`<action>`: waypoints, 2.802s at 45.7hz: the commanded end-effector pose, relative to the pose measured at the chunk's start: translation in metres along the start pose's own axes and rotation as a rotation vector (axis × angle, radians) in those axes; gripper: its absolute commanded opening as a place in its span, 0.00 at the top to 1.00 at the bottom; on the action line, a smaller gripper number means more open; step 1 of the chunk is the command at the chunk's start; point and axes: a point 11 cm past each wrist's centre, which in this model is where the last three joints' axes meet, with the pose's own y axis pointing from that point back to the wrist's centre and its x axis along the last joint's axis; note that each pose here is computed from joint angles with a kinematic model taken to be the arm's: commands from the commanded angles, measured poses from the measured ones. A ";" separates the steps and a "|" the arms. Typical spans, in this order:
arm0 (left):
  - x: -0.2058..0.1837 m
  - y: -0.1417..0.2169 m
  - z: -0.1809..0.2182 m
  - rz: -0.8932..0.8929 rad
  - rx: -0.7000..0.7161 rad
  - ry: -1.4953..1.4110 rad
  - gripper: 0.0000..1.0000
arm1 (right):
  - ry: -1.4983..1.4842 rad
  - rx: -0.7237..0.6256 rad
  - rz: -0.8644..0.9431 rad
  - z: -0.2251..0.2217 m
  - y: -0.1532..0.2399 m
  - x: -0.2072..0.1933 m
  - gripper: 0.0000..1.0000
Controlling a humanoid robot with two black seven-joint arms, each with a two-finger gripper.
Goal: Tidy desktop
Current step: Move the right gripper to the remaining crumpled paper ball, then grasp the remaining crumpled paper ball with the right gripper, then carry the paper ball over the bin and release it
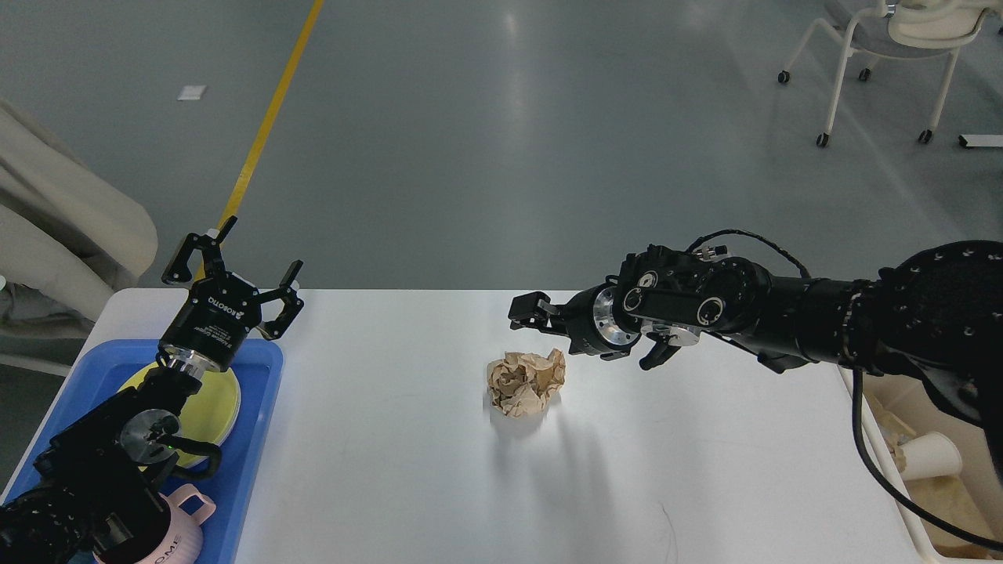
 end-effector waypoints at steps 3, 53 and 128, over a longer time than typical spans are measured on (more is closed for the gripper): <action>0.000 0.000 0.000 0.002 0.000 -0.001 0.00 | -0.195 0.018 -0.017 -0.012 -0.008 -0.023 0.00; 0.000 0.000 0.000 0.002 0.000 -0.001 0.00 | -0.467 -0.054 0.094 0.011 -0.056 -0.097 0.00; 0.000 0.000 0.000 0.002 0.000 -0.001 0.00 | -0.080 -0.232 -0.047 0.109 0.118 0.014 1.00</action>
